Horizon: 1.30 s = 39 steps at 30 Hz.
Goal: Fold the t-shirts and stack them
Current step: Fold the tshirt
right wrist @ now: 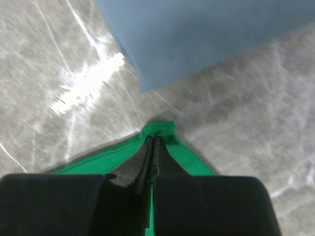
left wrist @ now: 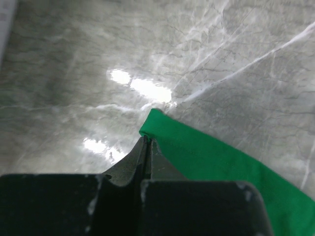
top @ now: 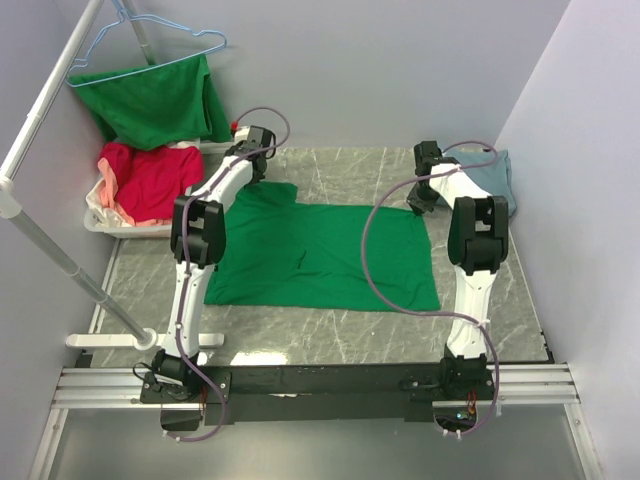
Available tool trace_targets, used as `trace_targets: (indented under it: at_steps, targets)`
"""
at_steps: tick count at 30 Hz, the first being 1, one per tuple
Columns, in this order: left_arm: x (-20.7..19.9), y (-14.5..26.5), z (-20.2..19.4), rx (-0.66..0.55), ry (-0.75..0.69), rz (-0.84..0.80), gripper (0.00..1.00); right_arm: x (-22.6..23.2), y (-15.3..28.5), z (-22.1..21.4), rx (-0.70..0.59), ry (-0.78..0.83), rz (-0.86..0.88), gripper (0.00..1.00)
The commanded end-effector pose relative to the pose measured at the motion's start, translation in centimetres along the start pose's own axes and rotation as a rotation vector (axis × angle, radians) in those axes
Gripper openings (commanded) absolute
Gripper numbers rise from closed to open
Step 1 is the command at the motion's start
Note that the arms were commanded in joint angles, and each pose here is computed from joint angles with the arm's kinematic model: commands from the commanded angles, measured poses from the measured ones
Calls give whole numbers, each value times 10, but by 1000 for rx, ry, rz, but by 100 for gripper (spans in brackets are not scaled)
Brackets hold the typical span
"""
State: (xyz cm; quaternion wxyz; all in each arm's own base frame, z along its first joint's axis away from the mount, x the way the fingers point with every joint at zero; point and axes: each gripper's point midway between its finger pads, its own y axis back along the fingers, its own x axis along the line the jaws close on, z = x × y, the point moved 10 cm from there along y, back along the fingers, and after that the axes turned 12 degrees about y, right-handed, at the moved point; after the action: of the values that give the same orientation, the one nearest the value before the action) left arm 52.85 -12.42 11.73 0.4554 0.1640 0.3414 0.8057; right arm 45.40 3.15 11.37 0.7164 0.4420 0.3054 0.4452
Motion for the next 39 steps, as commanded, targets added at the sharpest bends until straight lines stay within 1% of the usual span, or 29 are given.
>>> trace_targets:
  at_steps: [1, 9, 15, 20, 21, 27, 30, 33, 37, 39]
  targets:
    - [4, 49, 51, -133, 79, -49, 1, -16, 42, 17, -113, -43, -17, 0]
    - [12, 67, 61, -162, 95, -45, 1, -26, 69, 19, -169, -63, 0, 0]
    - [17, 81, 68, -175, 103, -41, 1, -31, 83, 15, -184, -64, 15, 0]
    - [27, 102, 73, -186, 116, -32, 1, -37, 90, 2, -175, -60, 31, 0]
    - [28, 113, 78, -199, 129, -44, 1, -38, 91, 0, -179, -65, 37, 0]
    - [42, 142, 77, -200, 136, -47, 1, -46, 96, -21, -167, -62, 55, 0]
    - [48, 150, 67, -170, 129, -35, 1, -51, 99, -32, -160, -60, 65, 0]
    - [52, 155, 49, -134, 114, -20, 1, -56, 102, -42, -154, -55, 66, 0]
    - [64, 157, 18, -74, 95, 44, 1, -63, 106, -58, -154, -54, 65, 0]
    - [69, 162, 11, -67, 95, 61, 1, -65, 106, -63, -151, -50, 69, 0]
